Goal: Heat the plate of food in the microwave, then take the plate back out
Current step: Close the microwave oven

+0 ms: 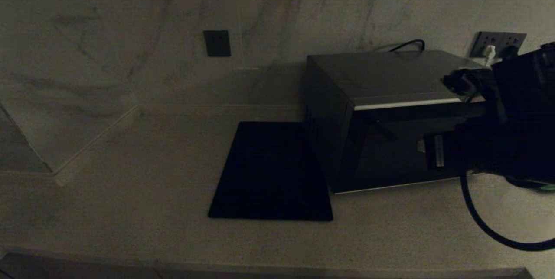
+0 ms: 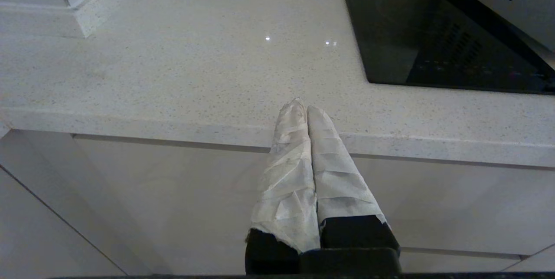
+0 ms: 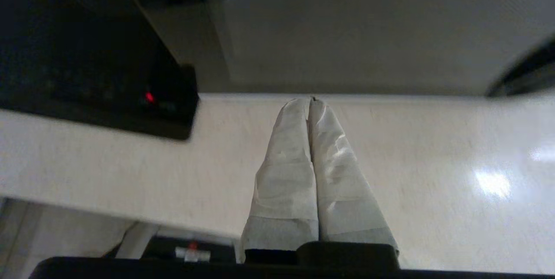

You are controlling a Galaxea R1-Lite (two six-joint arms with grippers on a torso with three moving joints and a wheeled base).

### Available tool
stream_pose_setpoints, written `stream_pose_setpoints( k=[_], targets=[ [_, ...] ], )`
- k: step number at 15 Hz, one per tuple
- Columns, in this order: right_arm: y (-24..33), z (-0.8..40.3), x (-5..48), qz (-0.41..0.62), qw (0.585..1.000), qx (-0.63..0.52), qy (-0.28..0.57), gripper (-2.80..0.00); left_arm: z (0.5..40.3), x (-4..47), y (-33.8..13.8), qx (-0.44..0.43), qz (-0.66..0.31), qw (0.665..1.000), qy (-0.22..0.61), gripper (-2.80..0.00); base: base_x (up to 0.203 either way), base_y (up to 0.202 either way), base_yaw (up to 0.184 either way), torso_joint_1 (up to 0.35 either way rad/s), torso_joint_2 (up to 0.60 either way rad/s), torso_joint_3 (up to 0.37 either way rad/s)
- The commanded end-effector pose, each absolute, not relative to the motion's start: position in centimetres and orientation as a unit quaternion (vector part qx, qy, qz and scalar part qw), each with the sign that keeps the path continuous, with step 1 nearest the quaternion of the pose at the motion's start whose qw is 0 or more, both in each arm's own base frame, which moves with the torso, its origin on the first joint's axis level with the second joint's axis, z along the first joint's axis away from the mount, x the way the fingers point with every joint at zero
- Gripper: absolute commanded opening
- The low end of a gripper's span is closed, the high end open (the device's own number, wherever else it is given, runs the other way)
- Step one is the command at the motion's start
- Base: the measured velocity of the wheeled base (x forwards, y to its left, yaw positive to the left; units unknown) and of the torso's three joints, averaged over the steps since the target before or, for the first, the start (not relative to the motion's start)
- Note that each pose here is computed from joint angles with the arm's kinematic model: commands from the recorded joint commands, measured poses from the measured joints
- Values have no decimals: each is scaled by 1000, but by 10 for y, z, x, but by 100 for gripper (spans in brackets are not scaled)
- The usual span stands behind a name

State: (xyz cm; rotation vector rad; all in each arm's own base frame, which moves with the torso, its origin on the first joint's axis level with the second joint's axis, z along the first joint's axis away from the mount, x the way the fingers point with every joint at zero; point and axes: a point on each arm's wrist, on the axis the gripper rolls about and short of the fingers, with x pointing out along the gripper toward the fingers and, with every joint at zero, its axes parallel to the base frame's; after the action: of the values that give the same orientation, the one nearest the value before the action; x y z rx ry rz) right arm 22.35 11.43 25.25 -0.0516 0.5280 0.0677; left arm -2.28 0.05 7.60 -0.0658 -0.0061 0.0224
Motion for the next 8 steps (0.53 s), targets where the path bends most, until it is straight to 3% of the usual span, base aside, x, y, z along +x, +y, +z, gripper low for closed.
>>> stream_pose_setpoints(
  k=[1,8],
  targets=[
    [131,241,237,35,961,-40,271,-280,76,-23,1,-33,11,999,-4,-280,0,0,0,0,0,0],
    [159,249,262,19,969,-46,244,-280,76,-23,1,-33,11,999,-4,-280,0,0,0,0,0,0]
  ],
)
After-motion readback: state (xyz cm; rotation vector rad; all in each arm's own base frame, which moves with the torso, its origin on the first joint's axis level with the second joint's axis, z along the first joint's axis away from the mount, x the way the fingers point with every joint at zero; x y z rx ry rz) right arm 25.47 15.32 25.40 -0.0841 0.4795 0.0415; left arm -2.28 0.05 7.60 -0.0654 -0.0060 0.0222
